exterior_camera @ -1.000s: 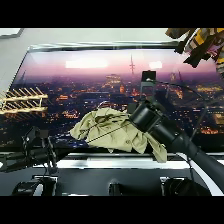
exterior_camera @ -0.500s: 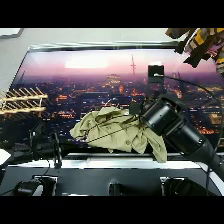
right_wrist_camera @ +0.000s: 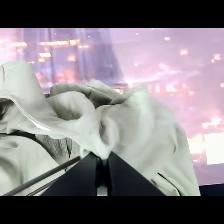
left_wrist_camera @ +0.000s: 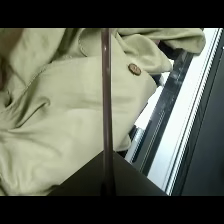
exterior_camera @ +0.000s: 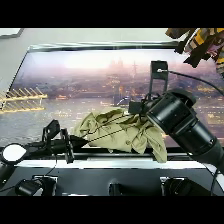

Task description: Fold the clothes and pants, and hang the long-sleeved shirts on hangers.

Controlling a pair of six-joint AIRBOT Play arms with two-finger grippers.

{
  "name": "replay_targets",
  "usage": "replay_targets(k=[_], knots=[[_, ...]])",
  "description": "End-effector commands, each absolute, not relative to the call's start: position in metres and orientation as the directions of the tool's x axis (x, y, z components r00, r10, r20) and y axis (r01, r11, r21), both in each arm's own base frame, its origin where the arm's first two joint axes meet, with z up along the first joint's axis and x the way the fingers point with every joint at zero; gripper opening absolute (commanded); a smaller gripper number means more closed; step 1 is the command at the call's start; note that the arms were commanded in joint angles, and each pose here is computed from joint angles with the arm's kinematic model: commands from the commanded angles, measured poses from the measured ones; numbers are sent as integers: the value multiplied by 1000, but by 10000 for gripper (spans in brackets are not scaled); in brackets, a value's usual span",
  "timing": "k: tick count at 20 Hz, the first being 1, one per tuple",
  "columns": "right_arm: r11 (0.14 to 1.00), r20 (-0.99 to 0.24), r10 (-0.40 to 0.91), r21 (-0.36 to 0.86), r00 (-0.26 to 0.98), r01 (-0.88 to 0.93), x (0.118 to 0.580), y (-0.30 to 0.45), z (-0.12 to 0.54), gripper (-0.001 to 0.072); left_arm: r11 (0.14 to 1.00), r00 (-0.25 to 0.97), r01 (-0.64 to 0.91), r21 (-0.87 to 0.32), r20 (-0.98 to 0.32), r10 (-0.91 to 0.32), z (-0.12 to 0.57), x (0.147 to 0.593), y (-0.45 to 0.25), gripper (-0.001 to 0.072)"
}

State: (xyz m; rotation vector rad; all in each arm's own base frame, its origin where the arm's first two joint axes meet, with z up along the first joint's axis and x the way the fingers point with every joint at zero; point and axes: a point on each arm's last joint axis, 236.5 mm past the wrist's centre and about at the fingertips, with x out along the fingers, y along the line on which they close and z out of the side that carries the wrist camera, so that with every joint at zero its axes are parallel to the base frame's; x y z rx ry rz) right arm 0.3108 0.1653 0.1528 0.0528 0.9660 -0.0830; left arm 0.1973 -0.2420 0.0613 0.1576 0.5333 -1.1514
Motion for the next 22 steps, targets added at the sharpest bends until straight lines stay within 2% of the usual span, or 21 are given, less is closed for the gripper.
replay_targets(k=[1,8,12,18,22], knots=[[996,-822,-49,5,567,93,311,165,154,33,436,337,889,-139,-445,-830,64,207,-258,19],[997,-805,-55,-9,591,80,316,163,158,33,437,334,881,-179,-418,-845,63,209,-278,19],[997,-806,-51,-12,589,71,316,164,158,33,408,298,894,-185,-435,-850,57,206,-288,19],[999,-820,-36,-10,572,48,311,168,155,33,420,309,890,-177,-442,-842,58,226,-298,19],[999,-817,-31,-7,576,44,313,169,156,34,414,302,882,-226,-404,-863,62,230,-307,19]])
